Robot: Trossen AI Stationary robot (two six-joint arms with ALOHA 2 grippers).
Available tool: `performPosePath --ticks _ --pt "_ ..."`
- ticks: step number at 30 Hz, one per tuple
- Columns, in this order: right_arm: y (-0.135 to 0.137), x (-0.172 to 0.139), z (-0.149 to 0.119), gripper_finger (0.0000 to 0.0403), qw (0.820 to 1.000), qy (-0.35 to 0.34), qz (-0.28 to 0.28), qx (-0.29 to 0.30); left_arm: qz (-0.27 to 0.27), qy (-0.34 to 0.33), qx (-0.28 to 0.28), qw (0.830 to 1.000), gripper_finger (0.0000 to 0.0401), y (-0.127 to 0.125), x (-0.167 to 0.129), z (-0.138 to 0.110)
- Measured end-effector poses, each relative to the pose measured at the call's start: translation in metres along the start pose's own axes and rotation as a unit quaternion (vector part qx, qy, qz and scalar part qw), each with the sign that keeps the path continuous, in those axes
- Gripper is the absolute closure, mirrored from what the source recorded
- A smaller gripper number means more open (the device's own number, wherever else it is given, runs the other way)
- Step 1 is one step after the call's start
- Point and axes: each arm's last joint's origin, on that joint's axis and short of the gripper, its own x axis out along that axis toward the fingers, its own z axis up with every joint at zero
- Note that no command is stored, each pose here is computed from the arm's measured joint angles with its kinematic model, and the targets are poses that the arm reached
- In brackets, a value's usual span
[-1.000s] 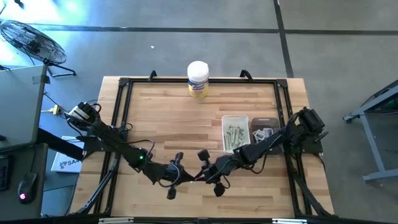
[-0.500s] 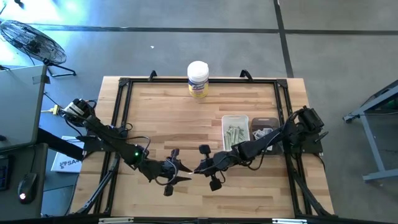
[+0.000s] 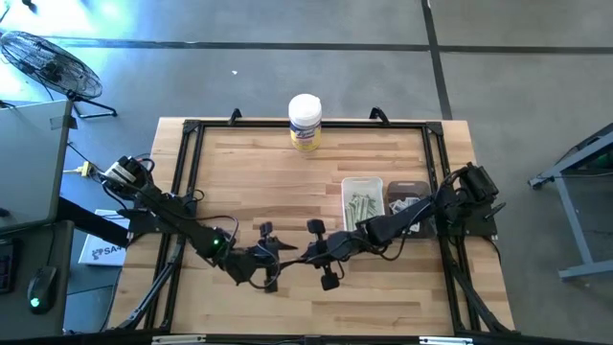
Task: Pick & Place First Aid Supplies
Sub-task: Put the blue alcohol pad into the black bin
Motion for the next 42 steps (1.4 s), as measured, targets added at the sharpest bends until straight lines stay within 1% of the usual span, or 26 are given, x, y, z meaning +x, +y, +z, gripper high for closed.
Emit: performPosePath --ticks 8,11,13,16,19,21,23,24,26,29,31,35,36,37,40,42 --pt "0.000 0.000 0.000 0.0401 1.000 0.003 0.004 0.000 0.061 -0.021 0.028 0.998 0.0247 0.004 -0.001 0.003" --pt "0.001 0.000 -0.001 0.0401 1.000 0.007 0.012 -0.001 0.084 -0.034 0.035 0.995 0.0247 0.006 -0.008 0.009" --pt "0.001 0.000 -0.002 0.0401 1.000 0.013 0.012 -0.002 0.100 -0.031 0.050 0.993 0.0247 0.009 -0.013 0.011" --pt "0.002 -0.006 -0.001 0.0402 1.000 0.028 0.003 -0.007 0.110 -0.024 0.061 0.992 0.0247 0.011 -0.022 0.012" --pt "0.003 -0.026 0.005 0.0401 0.998 0.057 -0.035 -0.011 0.110 -0.016 0.061 0.992 0.0247 0.011 -0.031 0.011" --pt "0.004 -0.044 0.009 0.0402 0.994 0.082 -0.079 -0.006 0.105 -0.007 0.065 0.992 0.0247 0.009 -0.038 0.009" --pt "0.005 -0.066 0.011 0.0402 0.985 0.113 -0.133 0.005 0.097 -0.004 0.061 0.993 0.0247 0.007 -0.043 0.008" --pt "0.005 -0.077 0.010 0.0401 0.978 0.130 -0.162 0.012 0.093 -0.002 0.062 0.994 0.0247 0.006 -0.046 0.008" --pt "0.004 -0.099 0.005 0.0401 0.959 0.168 -0.227 0.031 0.085 0.001 0.060 0.995 0.0247 0.003 -0.050 0.006" --pt "-0.004 -0.129 -0.009 0.0402 0.919 0.239 -0.306 0.068 0.065 0.010 0.058 0.996 0.0247 -0.001 -0.054 0.003" --pt "-0.011 -0.148 -0.018 0.0401 0.886 0.285 -0.349 0.111 0.048 0.015 0.058 0.997 0.0247 -0.003 -0.056 0.002" --pt "-0.022 -0.176 -0.032 0.0402 0.805 0.361 -0.431 0.187 0.021 0.029 0.058 0.998 0.0247 -0.005 -0.056 0.000" --pt "-0.024 -0.181 -0.034 0.0402 0.788 0.372 -0.446 0.203 0.020 0.031 0.059 0.998 0.0247 -0.004 -0.055 0.000" --pt "-0.026 -0.183 -0.035 0.0402 0.776 0.379 -0.456 0.217 0.020 0.033 0.060 0.997 0.0247 -0.004 -0.055 0.000" --pt "-0.033 -0.182 -0.046 0.0401 0.752 0.405 -0.462 0.240 0.022 0.039 0.068 0.997 0.0247 -0.003 -0.056 -0.002" --pt "-0.040 -0.180 -0.061 0.0402 0.734 0.425 -0.464 0.256 0.022 0.041 0.067 0.997 0.0247 -0.003 -0.056 -0.002"
